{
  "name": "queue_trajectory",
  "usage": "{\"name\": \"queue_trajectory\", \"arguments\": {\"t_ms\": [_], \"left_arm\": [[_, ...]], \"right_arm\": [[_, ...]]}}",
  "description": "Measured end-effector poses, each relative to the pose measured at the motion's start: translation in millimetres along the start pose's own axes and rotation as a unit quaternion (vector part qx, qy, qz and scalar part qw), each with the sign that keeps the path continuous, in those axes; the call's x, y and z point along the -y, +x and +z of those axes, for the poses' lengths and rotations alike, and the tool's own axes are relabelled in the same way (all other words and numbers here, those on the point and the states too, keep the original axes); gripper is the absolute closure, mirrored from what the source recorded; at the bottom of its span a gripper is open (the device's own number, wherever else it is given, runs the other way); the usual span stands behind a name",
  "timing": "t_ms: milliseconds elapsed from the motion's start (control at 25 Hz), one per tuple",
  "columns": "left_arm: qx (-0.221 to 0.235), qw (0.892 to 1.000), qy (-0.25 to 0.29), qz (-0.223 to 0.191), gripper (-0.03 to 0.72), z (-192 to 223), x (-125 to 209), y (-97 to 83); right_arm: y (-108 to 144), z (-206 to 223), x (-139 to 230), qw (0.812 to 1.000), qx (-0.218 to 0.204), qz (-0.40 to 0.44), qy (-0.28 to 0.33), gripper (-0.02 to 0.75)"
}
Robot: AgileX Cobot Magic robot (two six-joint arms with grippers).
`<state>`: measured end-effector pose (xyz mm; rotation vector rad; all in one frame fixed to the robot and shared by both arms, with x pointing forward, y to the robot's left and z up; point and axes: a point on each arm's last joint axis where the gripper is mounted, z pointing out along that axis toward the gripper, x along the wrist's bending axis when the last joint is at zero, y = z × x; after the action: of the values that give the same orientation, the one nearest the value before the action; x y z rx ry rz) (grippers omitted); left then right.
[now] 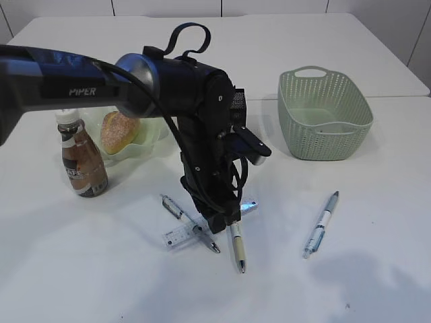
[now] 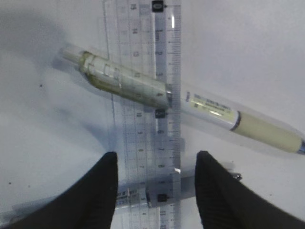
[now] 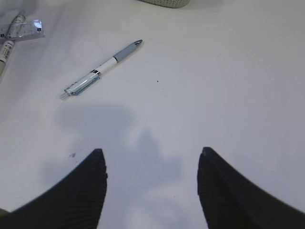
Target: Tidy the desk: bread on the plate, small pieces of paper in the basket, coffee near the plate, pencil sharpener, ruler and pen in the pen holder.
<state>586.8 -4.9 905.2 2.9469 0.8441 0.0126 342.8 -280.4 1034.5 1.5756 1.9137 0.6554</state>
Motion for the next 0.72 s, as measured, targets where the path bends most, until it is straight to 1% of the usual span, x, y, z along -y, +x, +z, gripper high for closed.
{"name": "queue_trajectory", "arguments": {"t_ms": [160, 720], "left_arm": [[-0.005, 1.0, 0.003, 0.003, 0.317, 6.8, -0.3, 1.3], [-0.013, 1.0, -0.021, 0.003, 0.316, 9.1, -4.9, 3.0]], "right_arm": [[0.0, 0.0, 0.0, 1.0, 0.0, 0.0, 0.0, 0.26], [0.0, 0.0, 0.0, 1.0, 0.0, 0.0, 0.0, 0.26]]}}
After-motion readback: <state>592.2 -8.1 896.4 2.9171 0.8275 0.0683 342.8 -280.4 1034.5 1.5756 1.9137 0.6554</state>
